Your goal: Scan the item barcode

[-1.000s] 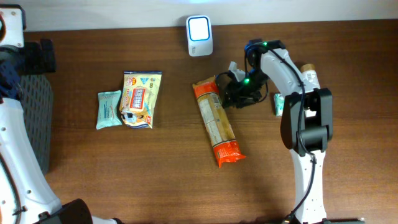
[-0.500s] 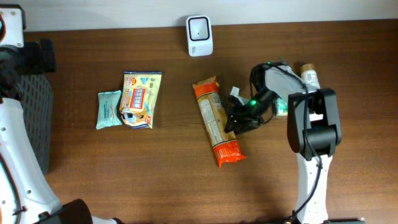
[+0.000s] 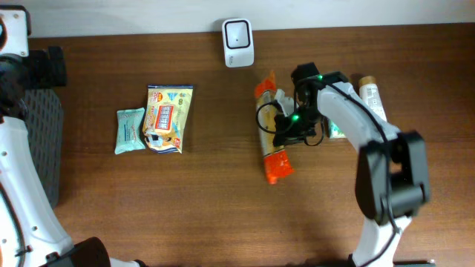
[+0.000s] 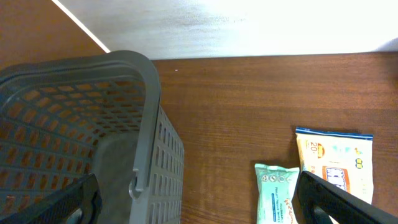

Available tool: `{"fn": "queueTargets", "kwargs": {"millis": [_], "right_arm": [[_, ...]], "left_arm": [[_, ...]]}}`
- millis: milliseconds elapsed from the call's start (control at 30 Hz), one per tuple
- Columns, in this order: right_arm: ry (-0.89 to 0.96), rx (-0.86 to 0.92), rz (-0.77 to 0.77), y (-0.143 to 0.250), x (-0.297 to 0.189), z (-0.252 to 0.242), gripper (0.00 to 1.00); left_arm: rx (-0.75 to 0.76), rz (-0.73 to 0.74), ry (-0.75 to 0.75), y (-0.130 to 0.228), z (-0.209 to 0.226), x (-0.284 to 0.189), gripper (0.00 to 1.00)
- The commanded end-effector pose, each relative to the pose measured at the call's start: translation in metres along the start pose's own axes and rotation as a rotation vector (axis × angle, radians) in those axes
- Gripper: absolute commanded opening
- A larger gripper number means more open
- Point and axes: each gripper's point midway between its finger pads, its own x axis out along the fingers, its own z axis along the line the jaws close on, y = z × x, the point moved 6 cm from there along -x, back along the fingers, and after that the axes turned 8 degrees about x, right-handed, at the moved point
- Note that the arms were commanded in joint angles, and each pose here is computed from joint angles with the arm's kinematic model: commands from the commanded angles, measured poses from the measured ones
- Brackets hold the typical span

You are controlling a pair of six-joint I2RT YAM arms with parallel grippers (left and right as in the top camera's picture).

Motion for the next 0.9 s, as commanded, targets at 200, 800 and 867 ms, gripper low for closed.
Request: {"fn": "queueTargets", "kwargs": {"millis": [200,800,867], "right_arm": [[0.636,-0.17,-0.049,0.028,0.042,0.047,0.13],[0.269,-0.167,-0.036,0.008,0.013,0.063,0.81],[0.273,-0.157,0.007,0.015,0.021,0.057,0.87]], "left_arm": [[0.012,-0.022,-0.007,-0.004,0.002,-0.008,0.99],[0.011,-0.022,-0.007,-0.004,0.002,-0.008,0.99],[0.012,-0.022,-0.007,-0.004,0.002,-0.008,0.99]]}}
